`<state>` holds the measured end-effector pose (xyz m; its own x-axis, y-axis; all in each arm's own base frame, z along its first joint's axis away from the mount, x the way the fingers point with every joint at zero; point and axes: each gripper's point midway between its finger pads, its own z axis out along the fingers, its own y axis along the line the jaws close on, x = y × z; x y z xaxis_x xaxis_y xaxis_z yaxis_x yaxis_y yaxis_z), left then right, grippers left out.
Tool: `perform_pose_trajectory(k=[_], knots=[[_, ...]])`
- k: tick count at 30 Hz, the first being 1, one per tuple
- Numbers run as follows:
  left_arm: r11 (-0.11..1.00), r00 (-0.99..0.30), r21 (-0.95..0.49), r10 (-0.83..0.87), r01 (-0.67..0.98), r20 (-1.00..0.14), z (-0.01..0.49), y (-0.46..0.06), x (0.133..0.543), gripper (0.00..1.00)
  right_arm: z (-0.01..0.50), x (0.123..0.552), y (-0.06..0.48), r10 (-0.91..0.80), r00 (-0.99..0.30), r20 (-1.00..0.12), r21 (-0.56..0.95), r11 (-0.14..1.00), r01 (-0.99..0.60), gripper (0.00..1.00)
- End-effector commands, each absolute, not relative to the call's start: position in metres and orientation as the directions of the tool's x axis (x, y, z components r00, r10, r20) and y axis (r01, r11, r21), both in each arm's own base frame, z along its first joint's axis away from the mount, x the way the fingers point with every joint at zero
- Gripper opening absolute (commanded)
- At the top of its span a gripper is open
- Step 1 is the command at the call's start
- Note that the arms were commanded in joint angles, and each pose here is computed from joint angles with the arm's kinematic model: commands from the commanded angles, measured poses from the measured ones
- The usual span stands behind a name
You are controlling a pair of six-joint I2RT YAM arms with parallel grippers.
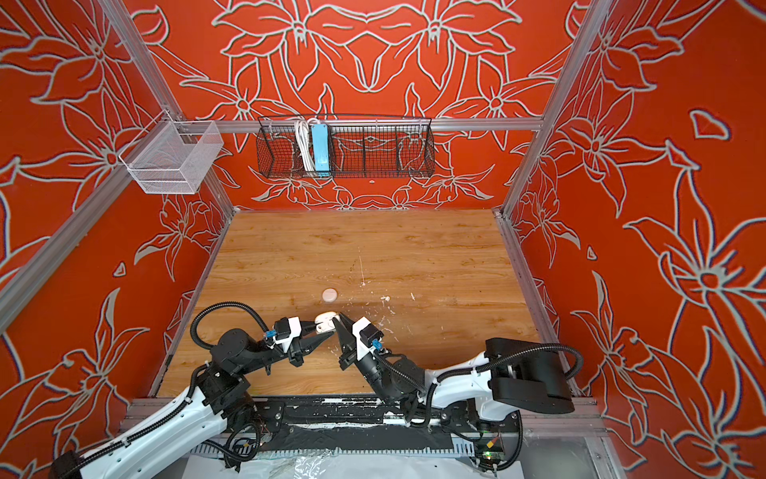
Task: Insert wireless bluetooth earbuds into charging case
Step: Insert the wireless bluetooth earbud into the charging case.
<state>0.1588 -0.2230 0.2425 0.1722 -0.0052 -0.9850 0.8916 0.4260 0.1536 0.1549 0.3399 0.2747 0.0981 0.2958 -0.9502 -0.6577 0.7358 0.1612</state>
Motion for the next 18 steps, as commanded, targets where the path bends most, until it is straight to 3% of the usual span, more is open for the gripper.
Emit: perform_pose_trajectory(k=[1, 11, 15, 18], knots=[[0.451, 0.287, 0.212, -0.103, 0.867, -0.952, 0.283, -0.217, 0.153, 0.0, 0.25, 0.158, 0.335, 0.207, 0.089, -0.974, 0.103, 0.759, -0.643, 0.0], [0.447, 0.288, 0.215, -0.101, 0.868, -0.952, 0.282, -0.218, 0.153, 0.0, 0.239, 0.152, 0.331, 0.176, 0.016, -0.984, 0.121, 0.737, -0.665, 0.03], [0.449, 0.285, 0.215, -0.094, 0.867, -0.954, 0.281, -0.218, 0.154, 0.0, 0.251, 0.147, 0.334, 0.163, 0.003, -0.987, 0.115, 0.71, -0.695, 0.47], [0.449, 0.283, 0.218, -0.081, 0.866, -0.956, 0.278, -0.219, 0.156, 0.0, 0.263, 0.146, 0.329, 0.173, -0.02, -0.985, 0.138, 0.701, -0.7, 0.6]])
